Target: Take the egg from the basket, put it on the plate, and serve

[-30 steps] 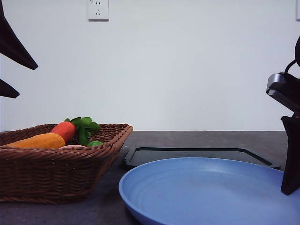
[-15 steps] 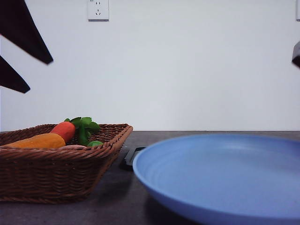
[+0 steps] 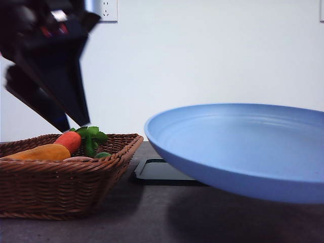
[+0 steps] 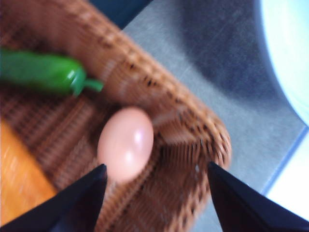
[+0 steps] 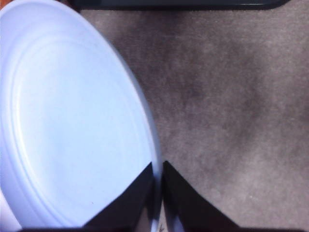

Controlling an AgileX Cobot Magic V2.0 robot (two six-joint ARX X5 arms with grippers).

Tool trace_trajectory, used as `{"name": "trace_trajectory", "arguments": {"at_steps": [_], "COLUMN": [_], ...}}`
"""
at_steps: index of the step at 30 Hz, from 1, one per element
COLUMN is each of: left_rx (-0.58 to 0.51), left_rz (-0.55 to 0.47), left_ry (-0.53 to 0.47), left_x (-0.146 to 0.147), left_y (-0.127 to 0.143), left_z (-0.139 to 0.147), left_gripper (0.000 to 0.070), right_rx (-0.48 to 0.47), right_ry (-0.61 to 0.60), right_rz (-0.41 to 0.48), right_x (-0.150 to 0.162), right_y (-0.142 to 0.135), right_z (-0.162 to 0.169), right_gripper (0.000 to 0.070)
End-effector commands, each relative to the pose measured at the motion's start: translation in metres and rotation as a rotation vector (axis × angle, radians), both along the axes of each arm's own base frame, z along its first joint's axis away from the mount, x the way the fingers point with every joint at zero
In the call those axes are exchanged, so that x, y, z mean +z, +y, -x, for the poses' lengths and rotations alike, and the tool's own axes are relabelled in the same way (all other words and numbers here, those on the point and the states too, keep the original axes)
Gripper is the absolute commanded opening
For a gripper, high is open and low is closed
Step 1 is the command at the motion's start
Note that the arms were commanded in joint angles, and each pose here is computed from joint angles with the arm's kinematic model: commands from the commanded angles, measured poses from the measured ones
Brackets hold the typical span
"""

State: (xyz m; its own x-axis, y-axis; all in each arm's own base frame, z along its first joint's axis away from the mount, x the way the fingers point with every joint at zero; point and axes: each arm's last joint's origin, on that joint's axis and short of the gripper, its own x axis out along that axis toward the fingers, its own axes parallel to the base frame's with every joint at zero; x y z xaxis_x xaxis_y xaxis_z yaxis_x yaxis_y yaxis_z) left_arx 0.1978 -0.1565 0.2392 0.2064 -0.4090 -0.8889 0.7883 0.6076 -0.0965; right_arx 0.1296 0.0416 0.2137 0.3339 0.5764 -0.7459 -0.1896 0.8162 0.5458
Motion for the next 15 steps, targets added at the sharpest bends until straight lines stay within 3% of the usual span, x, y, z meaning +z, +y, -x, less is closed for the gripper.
{"name": "trace_trajectory", "arguments": {"at_steps": [1,6,15], "left_rx": [-0.042,-0.069,-0.094], "left_rz": [-0.036,-0.105,-0.116], "left_ry": [-0.016,0.001,-0.001], "left_x": [-0.003,-0.02,-0.038], "left_y": [-0.008,-0.017,-0.026], "left_z": [-0.008,-0.021,-0.032], "left_gripper": [0.0431,0.0431,0.0427], "right_rx": [-0.006,-0.012,-0.019], "right_ry": [-0.006,-0.029,-0.031], "right_rz": [-0.015,-0.024,-0.029], "right_x": [0.002,0.005,0.006], "right_y": [0.0,0.0,-0.001], "right_z": [0.0,0.003,0.004], "right_gripper": [0.0,0.0,0.0]}}
